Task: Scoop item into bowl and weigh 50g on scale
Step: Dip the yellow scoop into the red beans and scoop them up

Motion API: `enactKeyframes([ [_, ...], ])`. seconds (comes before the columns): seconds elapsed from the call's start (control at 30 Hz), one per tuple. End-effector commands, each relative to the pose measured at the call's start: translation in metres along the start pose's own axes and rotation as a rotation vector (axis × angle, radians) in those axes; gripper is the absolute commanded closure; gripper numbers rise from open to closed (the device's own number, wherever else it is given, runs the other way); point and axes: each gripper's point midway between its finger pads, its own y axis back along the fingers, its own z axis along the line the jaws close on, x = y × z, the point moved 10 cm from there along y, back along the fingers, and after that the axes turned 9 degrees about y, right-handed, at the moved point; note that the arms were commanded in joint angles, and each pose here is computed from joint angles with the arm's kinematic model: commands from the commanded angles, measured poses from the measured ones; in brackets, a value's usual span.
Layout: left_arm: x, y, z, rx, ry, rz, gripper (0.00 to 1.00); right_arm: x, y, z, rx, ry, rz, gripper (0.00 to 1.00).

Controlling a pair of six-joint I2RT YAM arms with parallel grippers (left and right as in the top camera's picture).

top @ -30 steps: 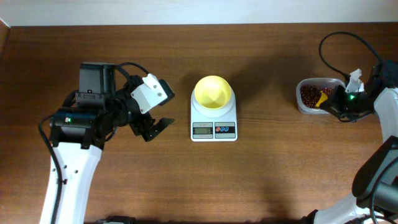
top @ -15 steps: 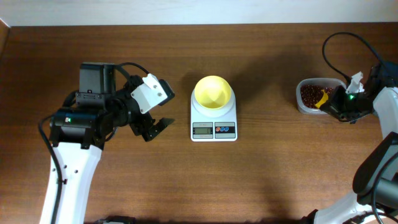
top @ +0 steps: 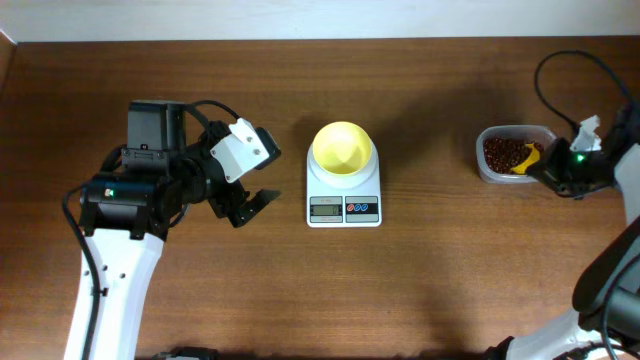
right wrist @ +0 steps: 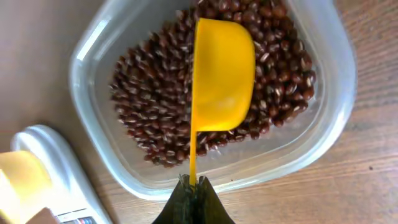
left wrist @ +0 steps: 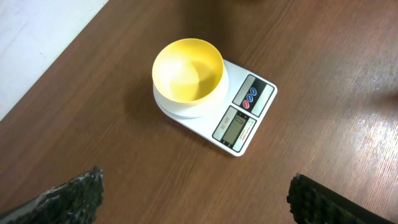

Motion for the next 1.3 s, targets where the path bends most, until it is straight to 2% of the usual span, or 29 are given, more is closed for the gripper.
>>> enactKeyframes([
  [0.0, -0.004, 0.005, -0.001, -0.01, -0.003, -0.015, 0.01, -0.001, 0.016, -0.01, -0.116, -0.017, -0.057, 0.96],
  [0.23, -0.004, 0.005, -0.001, -0.01, -0.003, -0.015, 0.01, -0.001, 0.021, -0.011, -0.194, 0.011, -0.074, 0.96],
  [0.47, -0.004, 0.005, -0.001, -0.01, -0.003, -0.015, 0.01, 0.007, 0.022, -0.011, -0.202, -0.02, -0.023, 0.96],
  [0.87, -0.004, 0.005, -0.001, -0.01, -0.003, -0.015, 0.01, 0.008, 0.025, -0.01, -0.259, 0.002, -0.034, 0.96],
  [1.0, -0.004, 0.005, -0.001, -0.01, -0.003, -0.015, 0.01, 0.007, 0.033, -0.015, -0.349, -0.014, -0.071, 0.96],
  [1.27, -0.004, 0.005, -0.001, -0.01, -0.003, -0.015, 0.01, 0.01, 0.036, -0.018, -0.356, -0.024, -0.063, 0.96],
])
